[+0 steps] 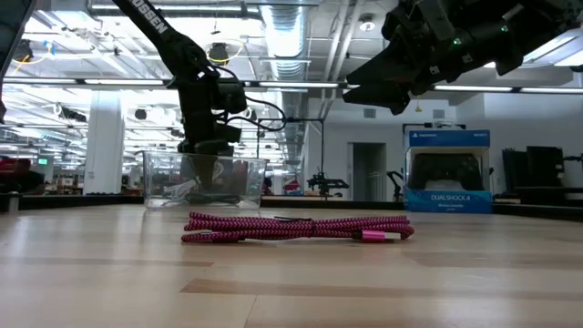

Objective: Pick and place USB-C Cables
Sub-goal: Put the white charger cable into the transparent bin, then put the pink charger cable into the transparent bin

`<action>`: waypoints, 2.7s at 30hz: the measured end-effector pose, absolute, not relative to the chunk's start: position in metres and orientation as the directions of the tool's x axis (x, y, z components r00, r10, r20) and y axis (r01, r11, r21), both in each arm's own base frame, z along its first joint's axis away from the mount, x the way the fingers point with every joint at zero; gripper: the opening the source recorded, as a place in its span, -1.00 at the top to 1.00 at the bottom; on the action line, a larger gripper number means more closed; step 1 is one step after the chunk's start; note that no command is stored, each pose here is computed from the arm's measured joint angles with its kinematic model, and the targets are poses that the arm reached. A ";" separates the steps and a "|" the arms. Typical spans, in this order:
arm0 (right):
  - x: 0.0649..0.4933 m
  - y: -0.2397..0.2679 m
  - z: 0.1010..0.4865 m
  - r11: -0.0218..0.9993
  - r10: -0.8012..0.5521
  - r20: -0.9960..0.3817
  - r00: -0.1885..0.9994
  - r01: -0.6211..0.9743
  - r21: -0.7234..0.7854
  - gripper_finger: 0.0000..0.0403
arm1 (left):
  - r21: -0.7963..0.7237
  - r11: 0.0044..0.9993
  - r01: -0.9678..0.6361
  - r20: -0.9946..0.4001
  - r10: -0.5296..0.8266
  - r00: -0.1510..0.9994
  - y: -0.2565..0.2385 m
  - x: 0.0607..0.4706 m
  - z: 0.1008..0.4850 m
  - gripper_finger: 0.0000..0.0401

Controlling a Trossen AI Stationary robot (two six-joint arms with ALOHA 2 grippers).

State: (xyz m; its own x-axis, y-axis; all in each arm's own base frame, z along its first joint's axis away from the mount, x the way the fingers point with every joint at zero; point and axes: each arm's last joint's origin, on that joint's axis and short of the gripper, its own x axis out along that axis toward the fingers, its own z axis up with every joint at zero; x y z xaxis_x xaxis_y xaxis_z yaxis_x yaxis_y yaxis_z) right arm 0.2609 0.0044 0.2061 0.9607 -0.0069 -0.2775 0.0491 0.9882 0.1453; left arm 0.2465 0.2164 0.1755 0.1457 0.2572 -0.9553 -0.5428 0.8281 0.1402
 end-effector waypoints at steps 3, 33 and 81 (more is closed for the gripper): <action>0.261 0.004 0.206 0.988 -0.007 -0.279 0.960 0.049 0.145 -0.26 | 0.139 0.828 -0.543 -0.955 0.257 0.146 0.216 0.247 0.175 0.82; 0.261 0.004 0.206 0.988 -0.007 -0.282 0.959 0.050 0.145 -0.26 | 0.128 0.831 -0.541 -0.957 0.246 0.151 0.216 0.247 0.175 0.49; 0.254 0.008 0.192 0.979 0.039 -0.435 0.899 0.052 0.196 -0.26 | 0.241 0.849 -0.470 -0.857 0.413 0.308 0.165 0.284 0.343 0.47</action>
